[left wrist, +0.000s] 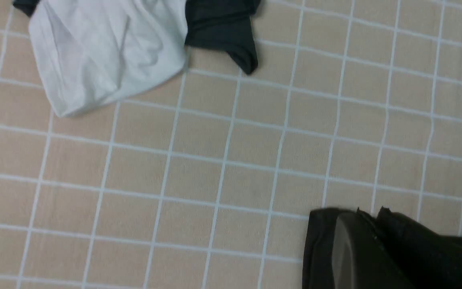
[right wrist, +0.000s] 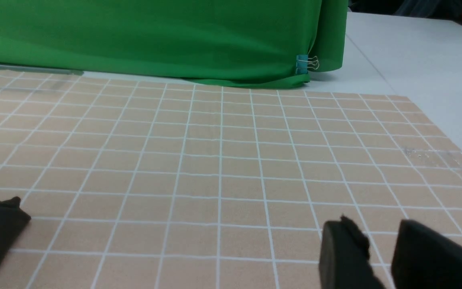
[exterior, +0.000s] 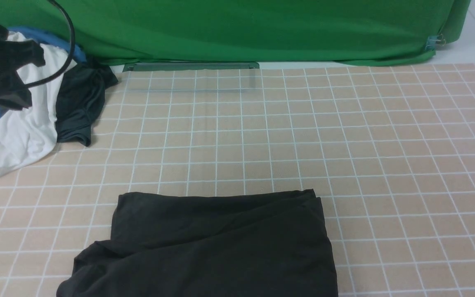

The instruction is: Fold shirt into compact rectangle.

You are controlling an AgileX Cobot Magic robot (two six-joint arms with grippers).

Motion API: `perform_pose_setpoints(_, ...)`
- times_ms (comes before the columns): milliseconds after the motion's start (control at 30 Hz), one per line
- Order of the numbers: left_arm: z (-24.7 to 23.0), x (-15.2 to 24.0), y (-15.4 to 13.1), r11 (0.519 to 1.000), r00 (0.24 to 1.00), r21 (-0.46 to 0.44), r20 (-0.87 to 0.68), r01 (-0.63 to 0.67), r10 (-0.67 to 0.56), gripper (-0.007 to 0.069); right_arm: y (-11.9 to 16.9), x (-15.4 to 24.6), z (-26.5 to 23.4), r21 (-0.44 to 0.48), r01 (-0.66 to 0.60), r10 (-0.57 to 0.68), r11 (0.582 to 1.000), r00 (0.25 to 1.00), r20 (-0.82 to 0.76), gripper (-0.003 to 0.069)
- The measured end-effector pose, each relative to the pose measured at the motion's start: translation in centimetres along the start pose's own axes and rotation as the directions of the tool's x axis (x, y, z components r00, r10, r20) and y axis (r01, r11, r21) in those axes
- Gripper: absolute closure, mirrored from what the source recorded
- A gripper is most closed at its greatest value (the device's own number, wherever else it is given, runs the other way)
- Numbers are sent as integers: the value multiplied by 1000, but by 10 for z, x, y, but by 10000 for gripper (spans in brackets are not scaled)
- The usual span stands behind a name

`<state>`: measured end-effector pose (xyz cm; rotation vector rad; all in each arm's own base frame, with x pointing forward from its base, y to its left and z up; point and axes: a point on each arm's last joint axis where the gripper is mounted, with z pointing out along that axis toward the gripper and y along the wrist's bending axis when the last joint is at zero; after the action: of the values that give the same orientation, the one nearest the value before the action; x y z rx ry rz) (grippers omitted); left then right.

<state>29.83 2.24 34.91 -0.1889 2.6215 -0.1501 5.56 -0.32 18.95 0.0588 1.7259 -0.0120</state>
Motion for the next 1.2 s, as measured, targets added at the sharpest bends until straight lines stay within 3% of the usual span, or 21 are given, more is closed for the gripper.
perform_pose_setpoints(433,14,29,-2,997,973,31,-222,70,-62,591,0,0,0,0,0,0,1000,1000,0,424)
perform_pose_setpoints(700,61,84,3,986,902,23,-408,163,-139,591,0,0,0,0,1,-1,1000,1000,0,421)
perform_pose_setpoints(1033,90,122,-25,989,894,-31,-424,143,-143,586,0,0,0,0,0,0,1000,1000,0,421)
perform_pose_setpoints(1200,91,119,-44,989,921,-54,-359,137,-148,512,0,0,0,0,0,0,1000,1000,0,421)
